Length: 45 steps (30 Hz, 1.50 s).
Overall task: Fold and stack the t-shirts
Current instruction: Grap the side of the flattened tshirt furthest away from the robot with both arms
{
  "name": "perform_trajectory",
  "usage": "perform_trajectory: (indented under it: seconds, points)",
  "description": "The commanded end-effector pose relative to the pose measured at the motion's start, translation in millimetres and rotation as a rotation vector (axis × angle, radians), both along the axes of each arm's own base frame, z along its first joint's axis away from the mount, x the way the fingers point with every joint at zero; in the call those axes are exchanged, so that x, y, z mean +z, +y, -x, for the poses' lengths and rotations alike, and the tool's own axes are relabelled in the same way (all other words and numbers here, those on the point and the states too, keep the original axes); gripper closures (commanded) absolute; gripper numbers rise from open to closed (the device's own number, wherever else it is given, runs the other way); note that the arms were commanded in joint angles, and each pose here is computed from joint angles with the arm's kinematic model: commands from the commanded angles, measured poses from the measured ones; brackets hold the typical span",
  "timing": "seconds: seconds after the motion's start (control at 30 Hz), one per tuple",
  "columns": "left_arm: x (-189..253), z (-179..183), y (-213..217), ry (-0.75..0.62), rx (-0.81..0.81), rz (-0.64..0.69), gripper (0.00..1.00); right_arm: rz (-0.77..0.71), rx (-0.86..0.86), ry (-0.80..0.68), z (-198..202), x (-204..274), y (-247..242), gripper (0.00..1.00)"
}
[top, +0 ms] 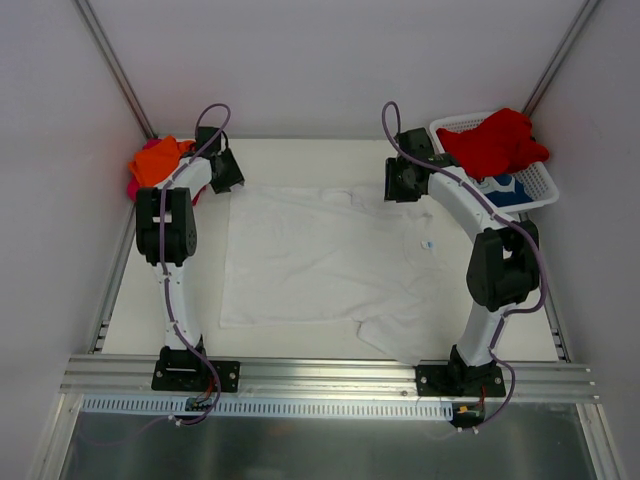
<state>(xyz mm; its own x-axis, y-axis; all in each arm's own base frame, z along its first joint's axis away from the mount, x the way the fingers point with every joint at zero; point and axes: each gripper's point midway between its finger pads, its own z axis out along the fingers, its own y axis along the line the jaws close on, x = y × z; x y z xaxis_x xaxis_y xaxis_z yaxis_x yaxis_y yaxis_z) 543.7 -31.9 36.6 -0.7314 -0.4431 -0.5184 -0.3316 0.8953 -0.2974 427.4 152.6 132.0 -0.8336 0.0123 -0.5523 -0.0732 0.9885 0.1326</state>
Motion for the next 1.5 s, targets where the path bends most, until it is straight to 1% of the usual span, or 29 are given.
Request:
perform_trajectory:
  seconds: [0.0, 0.03, 0.1, 0.23, 0.47, 0.9, 0.93, 1.23, 1.47]
  points:
    - [47.5, 1.4, 7.8, -0.077, 0.0, -0.032, 0.54, -0.032, 0.016, -0.051, -0.7, 20.5, 1.8, 0.61]
    - [49.3, 0.7, 6.3, -0.082, -0.002, -0.024, 0.54, -0.032, 0.017, -0.052, -1.0, 20.7, 1.9, 0.61]
    - [52.4, -1.2, 18.4, -0.089, 0.018, -0.011, 0.53, -0.034, 0.015, -0.055, -1.3, 21.2, 2.0, 0.61]
    - [47.5, -1.0, 23.6, -0.08, 0.021, -0.033, 0.53, -0.034, 0.017, -0.057, -1.2, 21.8, 1.9, 0.61]
    - [24.4, 0.5, 19.9, -0.034, 0.013, -0.013, 0.53, -0.038, 0.017, -0.068, -1.1, 27.1, 1.9, 0.61]
    - [18.7, -6.6, 14.2, -0.013, -0.003, 0.03, 0.53, -0.046, 0.017, -0.094, -0.5, 38.9, 1.7, 0.61]
    - [19.2, -7.7, 13.1, -0.014, -0.004, 0.032, 0.53, -0.072, 0.037, -0.089, 1.8, 40.6, 7.1, 0.61]
    - [11.7, -13.1, 4.2, -0.004, -0.014, 0.098, 0.54, -0.078, 0.035, -0.105, 4.2, 48.3, 4.9, 0.61]
    - [13.3, -11.6, 8.7, -0.004, 0.0, 0.076, 0.54, -0.087, 0.035, -0.117, 4.7, 54.2, 4.5, 0.61]
